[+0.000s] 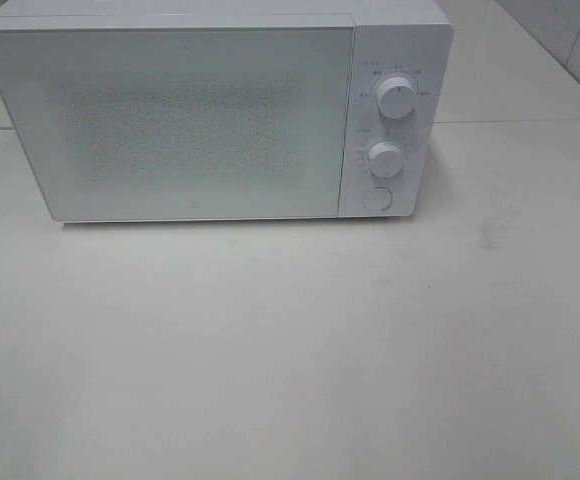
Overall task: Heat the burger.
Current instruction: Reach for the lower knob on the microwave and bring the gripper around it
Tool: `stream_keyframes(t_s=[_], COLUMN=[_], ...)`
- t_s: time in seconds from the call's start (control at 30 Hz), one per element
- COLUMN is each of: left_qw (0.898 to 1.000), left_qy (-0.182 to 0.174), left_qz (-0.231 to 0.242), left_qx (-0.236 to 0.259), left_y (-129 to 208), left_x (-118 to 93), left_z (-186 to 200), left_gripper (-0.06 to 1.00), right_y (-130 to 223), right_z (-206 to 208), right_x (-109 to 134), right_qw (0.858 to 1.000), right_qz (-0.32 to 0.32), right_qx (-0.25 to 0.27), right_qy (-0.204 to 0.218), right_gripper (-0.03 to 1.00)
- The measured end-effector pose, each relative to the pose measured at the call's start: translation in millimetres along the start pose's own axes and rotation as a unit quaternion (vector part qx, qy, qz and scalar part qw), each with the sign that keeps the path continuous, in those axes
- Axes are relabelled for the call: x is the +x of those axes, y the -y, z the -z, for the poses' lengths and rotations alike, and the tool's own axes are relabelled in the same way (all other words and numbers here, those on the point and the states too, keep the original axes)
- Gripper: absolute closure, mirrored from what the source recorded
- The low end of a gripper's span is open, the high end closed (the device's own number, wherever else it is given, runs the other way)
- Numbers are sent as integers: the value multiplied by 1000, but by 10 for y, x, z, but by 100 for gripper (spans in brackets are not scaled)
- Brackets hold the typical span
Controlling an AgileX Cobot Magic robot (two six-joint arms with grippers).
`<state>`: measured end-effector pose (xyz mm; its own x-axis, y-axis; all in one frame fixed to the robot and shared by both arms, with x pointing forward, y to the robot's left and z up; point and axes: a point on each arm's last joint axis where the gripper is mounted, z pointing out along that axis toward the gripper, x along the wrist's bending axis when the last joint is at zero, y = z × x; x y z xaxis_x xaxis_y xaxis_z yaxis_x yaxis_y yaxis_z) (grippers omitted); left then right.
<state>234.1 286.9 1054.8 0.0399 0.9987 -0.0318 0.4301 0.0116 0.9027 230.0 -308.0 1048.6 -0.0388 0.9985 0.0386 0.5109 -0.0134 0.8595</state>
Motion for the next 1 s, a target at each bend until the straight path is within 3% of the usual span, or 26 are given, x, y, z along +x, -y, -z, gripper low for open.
stream_keyframes(t_s=[0.67, 1.0], left_qw=[1000, 1000], left_qy=[0, 0], left_qz=[0, 0], left_qx=[0, 0], left_y=[0, 0], left_x=[0, 0], left_z=[0, 0], left_gripper=[-4, -4], right_y=[-13, -260], right_z=[17, -84], right_x=[1, 51], right_qw=[1000, 999], right_qz=[-1, -1], right_qx=[-4, -31], right_qy=[-1, -13], right_gripper=[23, 23])
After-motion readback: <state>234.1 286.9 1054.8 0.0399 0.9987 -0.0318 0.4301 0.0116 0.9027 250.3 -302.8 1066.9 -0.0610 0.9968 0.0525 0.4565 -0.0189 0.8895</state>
